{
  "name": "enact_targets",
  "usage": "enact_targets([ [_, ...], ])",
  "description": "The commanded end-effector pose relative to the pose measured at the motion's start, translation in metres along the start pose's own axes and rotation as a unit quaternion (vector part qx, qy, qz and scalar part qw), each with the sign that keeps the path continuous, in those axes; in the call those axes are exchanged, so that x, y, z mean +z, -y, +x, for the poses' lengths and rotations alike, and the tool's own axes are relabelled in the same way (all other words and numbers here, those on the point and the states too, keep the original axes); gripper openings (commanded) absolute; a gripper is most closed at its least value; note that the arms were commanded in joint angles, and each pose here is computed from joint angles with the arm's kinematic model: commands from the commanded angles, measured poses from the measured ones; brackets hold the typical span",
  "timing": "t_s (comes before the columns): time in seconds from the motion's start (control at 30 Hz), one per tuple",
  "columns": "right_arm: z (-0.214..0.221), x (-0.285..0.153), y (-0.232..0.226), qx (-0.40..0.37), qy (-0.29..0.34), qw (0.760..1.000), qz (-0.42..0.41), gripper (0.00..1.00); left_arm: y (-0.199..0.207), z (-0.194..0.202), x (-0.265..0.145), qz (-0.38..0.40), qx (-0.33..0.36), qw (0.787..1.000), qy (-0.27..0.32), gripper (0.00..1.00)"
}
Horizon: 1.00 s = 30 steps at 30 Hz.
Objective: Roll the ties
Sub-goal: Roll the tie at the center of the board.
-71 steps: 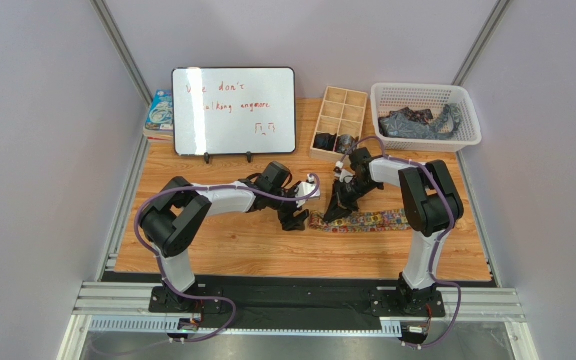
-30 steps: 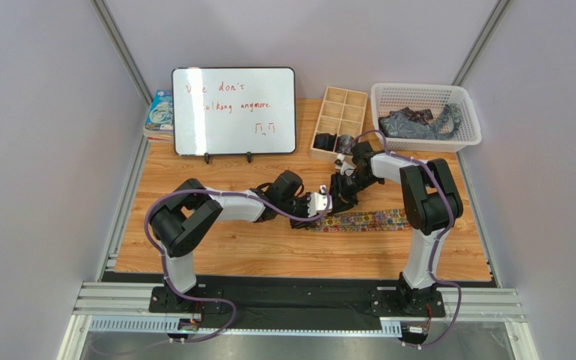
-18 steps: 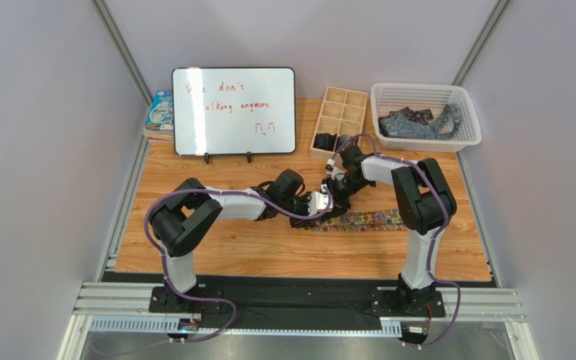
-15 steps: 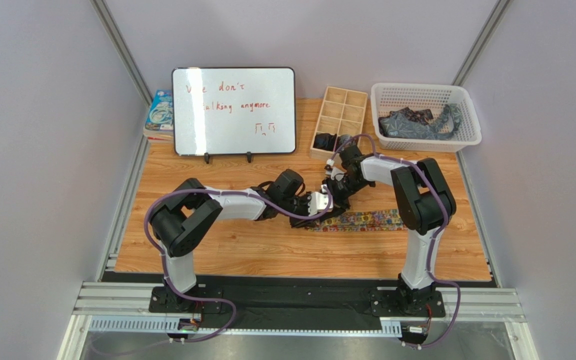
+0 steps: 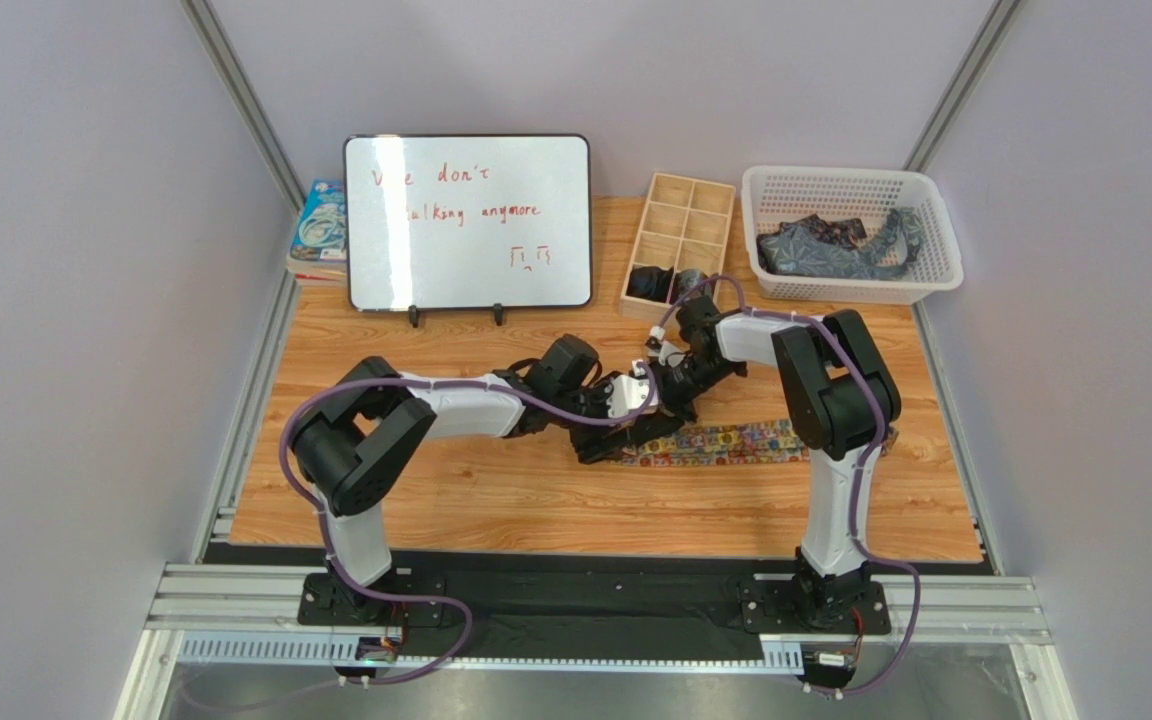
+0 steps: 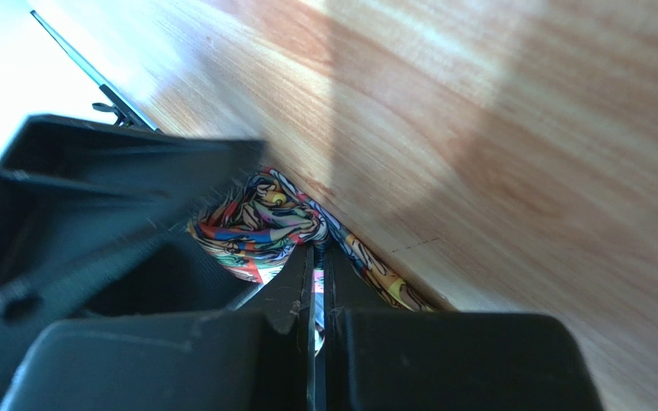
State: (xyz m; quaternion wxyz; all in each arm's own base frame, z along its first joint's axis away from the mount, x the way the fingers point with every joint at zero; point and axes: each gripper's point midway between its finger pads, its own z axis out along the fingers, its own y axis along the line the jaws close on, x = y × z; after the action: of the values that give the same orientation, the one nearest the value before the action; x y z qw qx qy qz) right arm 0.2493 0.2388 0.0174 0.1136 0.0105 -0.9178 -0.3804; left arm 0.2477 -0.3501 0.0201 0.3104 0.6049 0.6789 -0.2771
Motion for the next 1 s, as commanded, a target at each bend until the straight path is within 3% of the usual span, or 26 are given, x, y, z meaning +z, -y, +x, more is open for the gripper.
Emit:
enact_targets([
  [0.0,-0.008,0.014,0.051,-0.019,0.01,0.994,0.111,0.0,0.008,0.014,-0.025,0.0,-0.044,0.999,-0.008,0.71],
  [0.4,-0.011,0.019,0.062,-0.015,0.006,0.992,0.127,0.0,0.016,-0.001,-0.016,0.014,-0.012,0.996,0.092,0.71],
  [0.6,-0.016,0.022,0.062,-0.021,0.014,0.992,0.128,0.0,0.01,-0.01,-0.013,0.005,-0.006,0.993,0.115,0.51],
  [0.97,-0.022,0.031,0.053,-0.018,0.035,0.993,0.115,0.0,0.019,-0.042,-0.011,0.028,0.01,0.99,0.141,0.46],
])
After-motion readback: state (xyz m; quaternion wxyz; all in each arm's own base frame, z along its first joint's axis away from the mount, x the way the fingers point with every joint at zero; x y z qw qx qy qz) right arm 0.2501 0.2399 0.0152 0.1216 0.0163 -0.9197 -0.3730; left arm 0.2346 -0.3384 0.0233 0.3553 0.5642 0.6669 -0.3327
